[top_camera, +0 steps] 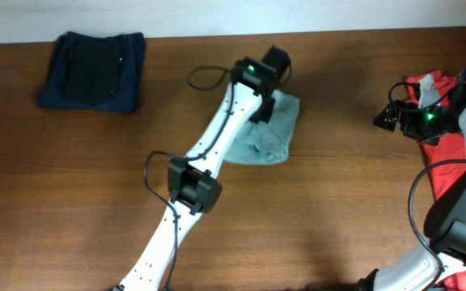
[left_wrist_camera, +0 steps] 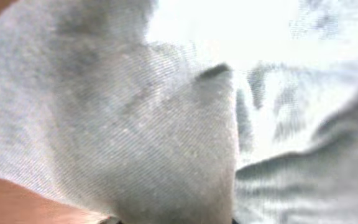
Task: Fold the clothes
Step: 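Carry the bundle with the left gripper to the navy garment at top left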
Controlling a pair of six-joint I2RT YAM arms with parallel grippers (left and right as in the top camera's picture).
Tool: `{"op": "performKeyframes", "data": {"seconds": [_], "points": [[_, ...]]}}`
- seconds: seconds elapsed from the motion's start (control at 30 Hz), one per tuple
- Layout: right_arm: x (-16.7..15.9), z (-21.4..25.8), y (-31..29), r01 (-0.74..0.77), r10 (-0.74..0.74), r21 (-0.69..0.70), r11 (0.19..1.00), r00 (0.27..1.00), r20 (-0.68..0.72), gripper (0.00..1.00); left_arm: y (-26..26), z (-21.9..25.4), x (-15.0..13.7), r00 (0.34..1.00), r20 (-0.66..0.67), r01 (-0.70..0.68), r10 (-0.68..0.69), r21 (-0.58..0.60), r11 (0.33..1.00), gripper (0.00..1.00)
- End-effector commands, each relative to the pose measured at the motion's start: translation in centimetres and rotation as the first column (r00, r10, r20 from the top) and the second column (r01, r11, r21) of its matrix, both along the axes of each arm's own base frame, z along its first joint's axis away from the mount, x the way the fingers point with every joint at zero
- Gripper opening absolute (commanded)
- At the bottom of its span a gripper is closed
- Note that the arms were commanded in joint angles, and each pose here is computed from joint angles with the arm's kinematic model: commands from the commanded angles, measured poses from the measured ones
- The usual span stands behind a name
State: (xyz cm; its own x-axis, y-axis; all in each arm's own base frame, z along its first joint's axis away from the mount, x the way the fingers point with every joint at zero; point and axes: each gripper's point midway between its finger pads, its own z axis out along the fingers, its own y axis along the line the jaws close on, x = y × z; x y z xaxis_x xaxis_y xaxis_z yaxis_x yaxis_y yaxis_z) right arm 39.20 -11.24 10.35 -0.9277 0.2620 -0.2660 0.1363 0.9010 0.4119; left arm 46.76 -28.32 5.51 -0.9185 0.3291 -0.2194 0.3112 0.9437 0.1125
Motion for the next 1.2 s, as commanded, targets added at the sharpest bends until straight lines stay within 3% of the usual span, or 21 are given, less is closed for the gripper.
{"op": "performKeyframes", "data": {"seconds": [0.0, 0.27, 0.47, 0.57, 0.77, 1.0, 1.17], "points": [[0.2, 0.6, -0.3, -0.004, 0.005, -0.019, 1.0, 1.0, 0.014, 0.99, 2.3, 6.0, 2.8, 0.987, 0.156, -0.034, 0.039, -0.031, 0.999, 0.01], [0.2, 0.6, -0.3, -0.004, 0.005, -0.019, 1.0, 1.0, 0.014, 0.99, 7.7, 13.7, 6.5, 0.935, 0.295, -0.145, 0.196, -0.188, 0.971, 0.01], [0.2, 0.6, -0.3, -0.004, 0.005, -0.019, 1.0, 1.0, 0.014, 0.99, 14.1, 18.5, 10.2, 0.841, 0.359, -0.267, 0.405, -0.376, 0.887, 0.01], [0.2, 0.6, -0.3, -0.004, 0.005, -0.019, 1.0, 1.0, 0.014, 0.99, 18.1, 20.2, 12.1, 0.777, 0.358, -0.323, 0.518, -0.48, 0.816, 0.01], [0.2, 0.6, -0.3, -0.004, 0.004, -0.018, 1.0, 1.0, 0.014, 0.99, 28.9, 21.5, 14.3, 0.588, 0.265, -0.476, 0.764, -0.65, 0.592, 0.01], [0.2, 0.6, -0.3, -0.004, 0.005, -0.019, 1.0, 1.0, 0.014, 0.99, 35.5, 21.1, 16.9, 0.508, 0.122, -0.454, 0.853, -0.804, 0.385, 0.01], [0.2, 0.6, -0.3, -0.004, 0.004, -0.019, 1.0, 1.0, 0.014, 0.99, 36.2, 16.0, 18.1, 0.526, 0.03, -0.499, 0.85, -0.799, 0.337, 0.0]]}}
